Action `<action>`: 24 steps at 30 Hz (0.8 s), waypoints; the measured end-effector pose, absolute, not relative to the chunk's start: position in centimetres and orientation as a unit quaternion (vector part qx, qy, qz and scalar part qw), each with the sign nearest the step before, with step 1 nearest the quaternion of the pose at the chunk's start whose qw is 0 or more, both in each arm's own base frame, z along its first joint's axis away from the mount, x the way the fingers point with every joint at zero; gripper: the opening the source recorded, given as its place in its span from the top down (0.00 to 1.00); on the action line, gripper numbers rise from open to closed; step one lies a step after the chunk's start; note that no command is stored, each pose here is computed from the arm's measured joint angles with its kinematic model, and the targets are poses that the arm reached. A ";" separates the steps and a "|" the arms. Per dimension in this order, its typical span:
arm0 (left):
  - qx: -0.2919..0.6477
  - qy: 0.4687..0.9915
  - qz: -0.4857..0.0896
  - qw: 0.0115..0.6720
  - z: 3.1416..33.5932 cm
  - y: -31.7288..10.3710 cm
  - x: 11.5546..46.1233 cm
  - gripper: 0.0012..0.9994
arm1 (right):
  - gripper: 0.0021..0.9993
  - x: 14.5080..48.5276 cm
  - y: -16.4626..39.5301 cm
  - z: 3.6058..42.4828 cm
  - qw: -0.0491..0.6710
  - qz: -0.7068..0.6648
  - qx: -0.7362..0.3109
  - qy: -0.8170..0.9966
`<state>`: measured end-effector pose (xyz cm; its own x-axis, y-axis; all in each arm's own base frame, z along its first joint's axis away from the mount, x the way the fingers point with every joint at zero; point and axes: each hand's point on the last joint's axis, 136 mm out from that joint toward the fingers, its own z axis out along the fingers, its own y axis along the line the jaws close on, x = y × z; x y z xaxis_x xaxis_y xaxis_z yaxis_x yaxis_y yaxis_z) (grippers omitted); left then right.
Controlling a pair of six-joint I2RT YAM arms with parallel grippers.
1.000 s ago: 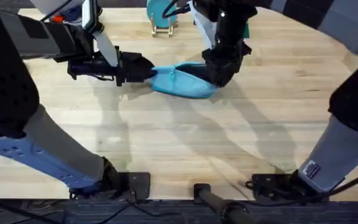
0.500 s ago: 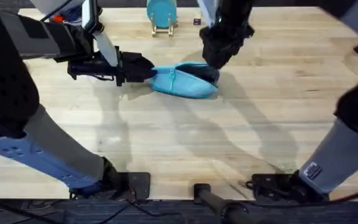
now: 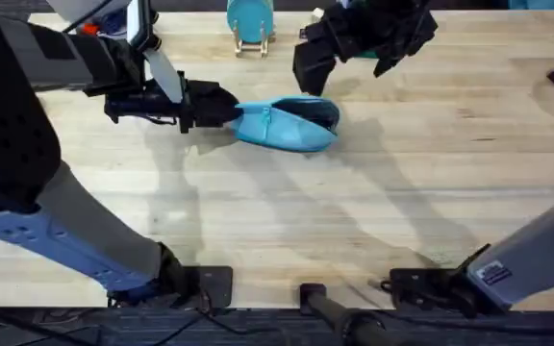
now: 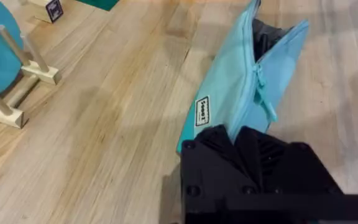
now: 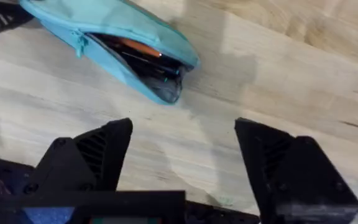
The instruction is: Unzip the bag, pick up the pens from the table one at a time and place them inside, then zip the bag closed.
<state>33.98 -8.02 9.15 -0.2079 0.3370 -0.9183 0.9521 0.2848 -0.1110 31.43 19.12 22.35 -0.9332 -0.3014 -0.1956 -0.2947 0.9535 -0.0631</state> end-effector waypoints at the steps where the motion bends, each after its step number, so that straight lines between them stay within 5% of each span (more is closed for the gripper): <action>1: 0.471 0.684 -0.368 0.417 9.1 -8.0 34.0 0.96 | 0.00 31.2 19.3 22.5 0.105 -0.022 -0.149 0.983; 24: 0.471 0.684 -0.368 0.417 9.1 -8.0 34.0 0.96 | 0.00 26.4 19.3 22.9 0.110 -0.093 -0.072 0.987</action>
<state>33.98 -8.02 9.14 -0.2078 0.3374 -0.9181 0.9522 0.2848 -0.1109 26.43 19.27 22.90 -0.9653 -0.1623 -0.2046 -0.1211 0.9723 -0.1999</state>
